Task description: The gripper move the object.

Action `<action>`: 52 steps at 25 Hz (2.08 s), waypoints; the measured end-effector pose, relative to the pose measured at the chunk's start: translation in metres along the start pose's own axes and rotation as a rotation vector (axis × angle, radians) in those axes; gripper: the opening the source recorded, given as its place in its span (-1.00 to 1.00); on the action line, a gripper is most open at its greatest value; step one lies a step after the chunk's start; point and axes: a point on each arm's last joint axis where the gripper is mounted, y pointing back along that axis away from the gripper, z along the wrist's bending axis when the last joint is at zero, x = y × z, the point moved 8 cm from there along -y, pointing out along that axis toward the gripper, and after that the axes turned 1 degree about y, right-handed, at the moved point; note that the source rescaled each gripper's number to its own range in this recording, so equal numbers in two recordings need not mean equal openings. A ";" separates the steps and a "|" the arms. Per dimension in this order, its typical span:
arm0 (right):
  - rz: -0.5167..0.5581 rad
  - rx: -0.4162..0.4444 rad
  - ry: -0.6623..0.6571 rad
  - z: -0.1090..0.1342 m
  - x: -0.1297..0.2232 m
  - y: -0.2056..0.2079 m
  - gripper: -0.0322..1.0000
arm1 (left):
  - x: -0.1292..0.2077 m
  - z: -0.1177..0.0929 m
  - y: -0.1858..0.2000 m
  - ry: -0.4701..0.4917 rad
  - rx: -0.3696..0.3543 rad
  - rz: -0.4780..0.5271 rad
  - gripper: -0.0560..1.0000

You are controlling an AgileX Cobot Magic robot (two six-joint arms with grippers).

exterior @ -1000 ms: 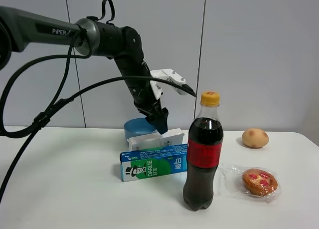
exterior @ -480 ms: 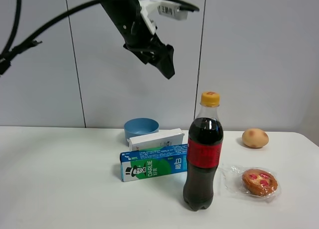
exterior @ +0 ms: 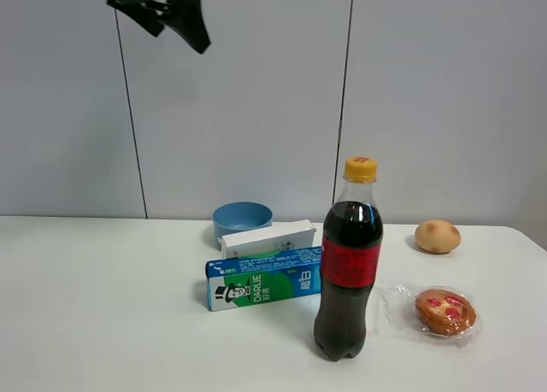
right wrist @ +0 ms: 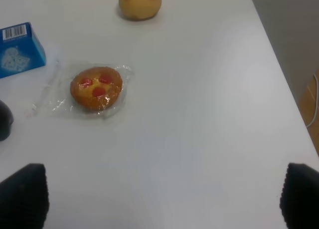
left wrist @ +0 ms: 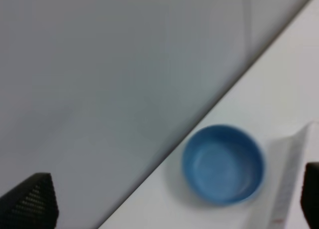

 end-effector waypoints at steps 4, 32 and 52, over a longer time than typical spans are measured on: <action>0.000 0.000 0.000 0.000 0.000 0.000 1.00 | 0.034 0.057 0.033 0.115 -0.076 0.085 0.98; 0.000 0.000 0.000 0.000 0.000 0.000 1.00 | 0.226 -0.018 0.267 0.518 -0.379 0.260 0.99; 0.000 0.000 0.000 0.000 0.000 0.000 1.00 | 0.320 -0.122 0.251 0.559 -0.433 0.069 1.00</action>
